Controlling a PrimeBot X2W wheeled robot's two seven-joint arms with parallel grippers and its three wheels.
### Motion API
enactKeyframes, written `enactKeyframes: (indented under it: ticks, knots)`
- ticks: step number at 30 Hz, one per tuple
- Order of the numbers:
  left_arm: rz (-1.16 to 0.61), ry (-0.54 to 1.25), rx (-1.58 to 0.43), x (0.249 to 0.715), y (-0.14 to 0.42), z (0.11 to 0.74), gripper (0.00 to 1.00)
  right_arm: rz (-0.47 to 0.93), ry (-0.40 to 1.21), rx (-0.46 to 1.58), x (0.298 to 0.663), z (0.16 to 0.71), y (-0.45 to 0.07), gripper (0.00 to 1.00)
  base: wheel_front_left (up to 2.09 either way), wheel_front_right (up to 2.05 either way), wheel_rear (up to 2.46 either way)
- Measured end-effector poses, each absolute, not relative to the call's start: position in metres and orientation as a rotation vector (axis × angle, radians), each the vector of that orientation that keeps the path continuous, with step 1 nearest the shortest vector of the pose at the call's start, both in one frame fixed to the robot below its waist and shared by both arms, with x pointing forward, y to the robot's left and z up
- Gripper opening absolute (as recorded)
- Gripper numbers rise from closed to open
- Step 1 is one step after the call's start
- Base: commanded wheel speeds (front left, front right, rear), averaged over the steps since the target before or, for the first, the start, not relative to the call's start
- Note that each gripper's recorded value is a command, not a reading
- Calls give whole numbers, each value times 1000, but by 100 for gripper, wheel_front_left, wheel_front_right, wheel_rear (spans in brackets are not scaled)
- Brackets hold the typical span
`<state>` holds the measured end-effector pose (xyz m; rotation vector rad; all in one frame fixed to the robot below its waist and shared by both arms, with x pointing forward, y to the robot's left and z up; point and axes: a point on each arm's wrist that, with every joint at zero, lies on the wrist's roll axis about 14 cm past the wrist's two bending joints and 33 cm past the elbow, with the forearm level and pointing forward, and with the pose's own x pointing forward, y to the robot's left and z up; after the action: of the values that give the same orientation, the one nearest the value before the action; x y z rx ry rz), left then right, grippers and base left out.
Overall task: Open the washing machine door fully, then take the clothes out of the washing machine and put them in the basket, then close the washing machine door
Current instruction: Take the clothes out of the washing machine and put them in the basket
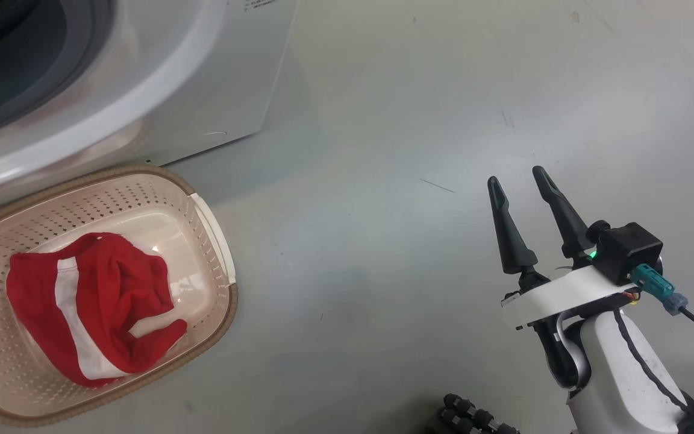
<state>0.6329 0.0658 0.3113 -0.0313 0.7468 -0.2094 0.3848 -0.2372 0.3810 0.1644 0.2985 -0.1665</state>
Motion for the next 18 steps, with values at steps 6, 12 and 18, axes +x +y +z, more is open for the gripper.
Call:
enactKeyframes:
  ticks: [6, 12, 18]
  knots:
    - [-199, 795, -15, 631, 68, 304, 100, -168, 288, 164, 388, 383, -239, 100, 0, 0, 0]
    - [-191, 795, -8, 633, 70, 304, 0, -178, 284, 168, 390, 384, -242, 100, 0, 0, 0]
    - [-202, 750, -68, 632, 57, 315, 0, -170, 272, 175, 396, 384, -240, 100, 0, 0, 0]
